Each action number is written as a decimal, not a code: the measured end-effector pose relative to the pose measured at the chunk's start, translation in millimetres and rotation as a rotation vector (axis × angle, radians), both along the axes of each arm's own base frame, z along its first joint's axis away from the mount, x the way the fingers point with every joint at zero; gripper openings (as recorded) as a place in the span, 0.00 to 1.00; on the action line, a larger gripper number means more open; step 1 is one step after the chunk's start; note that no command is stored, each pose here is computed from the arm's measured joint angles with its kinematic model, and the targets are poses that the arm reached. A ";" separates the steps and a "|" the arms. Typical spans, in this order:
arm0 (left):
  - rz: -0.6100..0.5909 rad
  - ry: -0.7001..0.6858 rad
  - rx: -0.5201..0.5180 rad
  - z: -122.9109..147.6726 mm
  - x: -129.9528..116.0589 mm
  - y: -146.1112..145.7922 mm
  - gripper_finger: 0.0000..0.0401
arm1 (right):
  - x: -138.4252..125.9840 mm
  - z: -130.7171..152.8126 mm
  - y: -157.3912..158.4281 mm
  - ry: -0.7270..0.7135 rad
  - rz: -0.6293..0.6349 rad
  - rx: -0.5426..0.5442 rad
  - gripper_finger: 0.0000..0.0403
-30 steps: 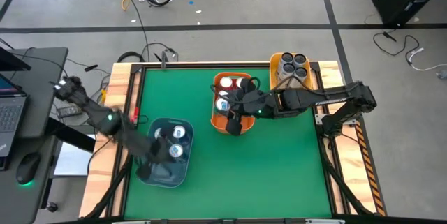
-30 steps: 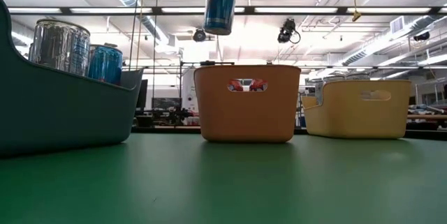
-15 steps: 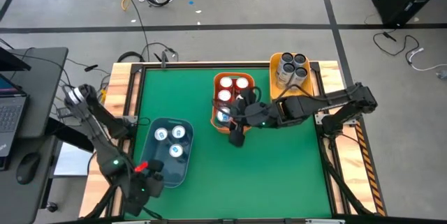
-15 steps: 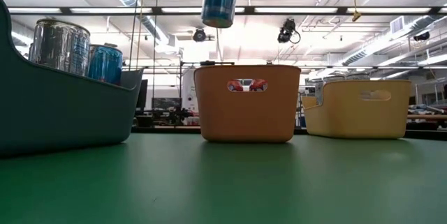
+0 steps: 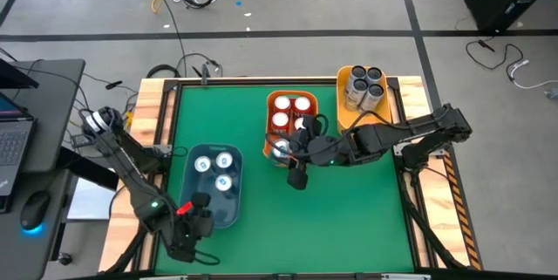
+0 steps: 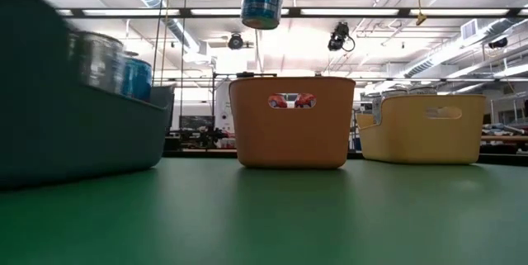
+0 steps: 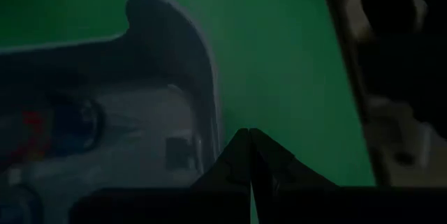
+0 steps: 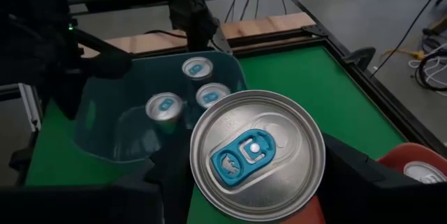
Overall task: Sort soda cans
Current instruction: Put the blue soda can into the blue bin, then adjust the bins
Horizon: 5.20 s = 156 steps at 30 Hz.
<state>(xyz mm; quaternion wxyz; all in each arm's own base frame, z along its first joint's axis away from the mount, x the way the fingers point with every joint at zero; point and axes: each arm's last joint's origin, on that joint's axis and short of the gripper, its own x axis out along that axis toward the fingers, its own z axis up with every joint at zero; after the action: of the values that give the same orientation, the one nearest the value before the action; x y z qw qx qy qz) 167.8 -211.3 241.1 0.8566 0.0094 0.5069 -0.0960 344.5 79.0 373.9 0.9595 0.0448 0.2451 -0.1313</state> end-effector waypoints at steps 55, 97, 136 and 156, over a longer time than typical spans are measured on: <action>0.223 -0.895 0.201 146.3 -80.2 149.2 0.00 | 160.1 -15.5 -6.9 -0.224 0.172 0.025 0.56; 0.202 -0.864 0.230 141.9 -84.8 154.1 0.00 | 214.8 -146.3 -29.0 0.054 0.099 0.098 0.62; 0.200 -0.842 0.200 139.4 -84.0 152.7 0.00 | 222.0 -138.8 -34.3 -0.018 0.142 0.055 0.74; -0.169 -0.493 0.305 88.7 -28.5 81.6 0.00 | 140.7 -50.3 -16.6 0.315 0.243 -0.050 0.08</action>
<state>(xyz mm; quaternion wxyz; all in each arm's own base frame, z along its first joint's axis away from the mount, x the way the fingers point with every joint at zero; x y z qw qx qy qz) 139.3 -129.8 329.9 0.9315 0.2031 0.2896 -0.0846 485.3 62.4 323.6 0.9189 -0.0298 0.3926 -0.0260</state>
